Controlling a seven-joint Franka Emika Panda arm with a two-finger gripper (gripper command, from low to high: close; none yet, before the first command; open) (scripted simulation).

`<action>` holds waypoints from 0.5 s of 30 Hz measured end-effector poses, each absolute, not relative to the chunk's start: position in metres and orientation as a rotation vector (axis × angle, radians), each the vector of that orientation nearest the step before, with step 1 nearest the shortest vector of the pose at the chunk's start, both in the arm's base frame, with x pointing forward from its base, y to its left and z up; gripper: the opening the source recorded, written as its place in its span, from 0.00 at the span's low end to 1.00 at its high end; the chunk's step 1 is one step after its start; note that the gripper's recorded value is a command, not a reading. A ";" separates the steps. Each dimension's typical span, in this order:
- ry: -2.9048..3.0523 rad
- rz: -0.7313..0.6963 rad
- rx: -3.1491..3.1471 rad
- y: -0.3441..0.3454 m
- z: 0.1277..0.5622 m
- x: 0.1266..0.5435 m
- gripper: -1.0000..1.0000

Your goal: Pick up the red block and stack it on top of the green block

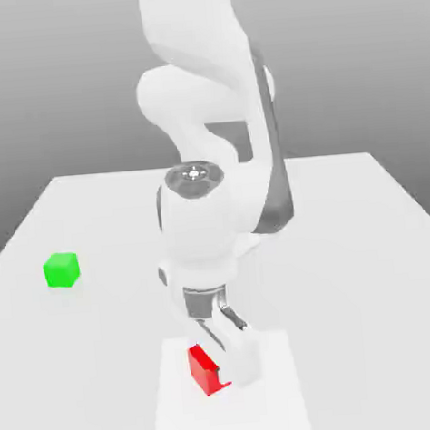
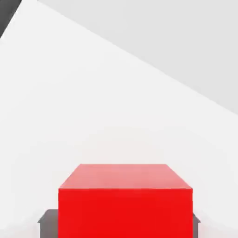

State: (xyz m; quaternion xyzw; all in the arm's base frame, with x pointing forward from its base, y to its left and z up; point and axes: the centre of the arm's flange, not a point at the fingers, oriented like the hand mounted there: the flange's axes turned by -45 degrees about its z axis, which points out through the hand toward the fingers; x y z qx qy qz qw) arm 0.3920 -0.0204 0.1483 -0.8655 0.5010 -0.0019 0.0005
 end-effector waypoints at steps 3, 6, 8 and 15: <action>1.572 -0.007 -2.719 -0.020 0.152 0.393 0.00; 1.571 -0.012 -2.720 -0.021 0.175 0.394 0.00; 1.572 -0.010 -2.719 -0.021 0.191 0.394 0.00; 1.662 -0.011 -2.671 -0.118 0.227 0.365 0.00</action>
